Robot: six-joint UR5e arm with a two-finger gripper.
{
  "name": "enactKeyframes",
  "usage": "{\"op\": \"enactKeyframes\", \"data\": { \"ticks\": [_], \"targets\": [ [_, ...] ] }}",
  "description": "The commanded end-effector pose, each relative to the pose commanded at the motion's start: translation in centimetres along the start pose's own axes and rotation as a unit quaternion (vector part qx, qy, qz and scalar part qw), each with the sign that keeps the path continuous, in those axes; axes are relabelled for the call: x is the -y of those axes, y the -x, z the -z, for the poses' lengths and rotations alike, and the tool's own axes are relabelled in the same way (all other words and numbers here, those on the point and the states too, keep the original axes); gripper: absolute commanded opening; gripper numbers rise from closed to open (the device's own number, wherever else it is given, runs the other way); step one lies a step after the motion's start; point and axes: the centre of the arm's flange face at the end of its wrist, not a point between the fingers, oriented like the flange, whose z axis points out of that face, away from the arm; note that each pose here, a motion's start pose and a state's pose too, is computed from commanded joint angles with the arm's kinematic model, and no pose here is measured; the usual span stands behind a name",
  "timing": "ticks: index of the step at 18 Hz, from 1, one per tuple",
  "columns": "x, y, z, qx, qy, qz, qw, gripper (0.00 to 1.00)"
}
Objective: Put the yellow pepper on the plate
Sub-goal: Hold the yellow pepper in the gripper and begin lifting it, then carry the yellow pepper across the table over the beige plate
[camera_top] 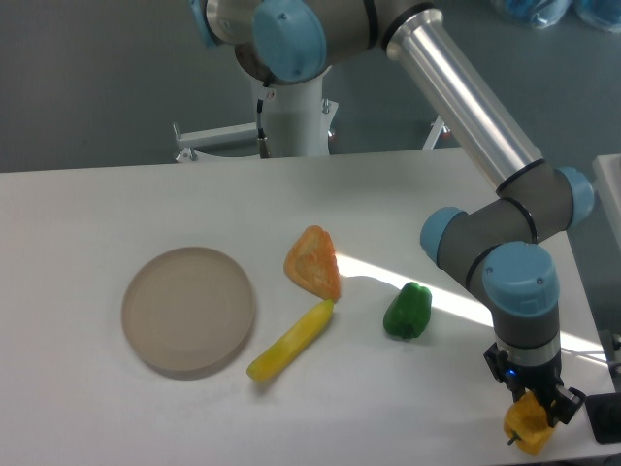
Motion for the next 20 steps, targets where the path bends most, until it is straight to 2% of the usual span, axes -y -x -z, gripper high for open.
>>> {"op": "enactKeyframes", "data": {
  "ticks": [10,15,20],
  "targets": [
    [0.1,-0.1,0.8,0.001,-0.001,-0.001,1.0,0.41],
    [0.1,-0.4,2.6,0.0,-0.006,0.001,1.0,0.41],
    [1.2,-1.8,6.1,-0.003,-0.015,0.028,0.9995,0.41]
  ]
}}
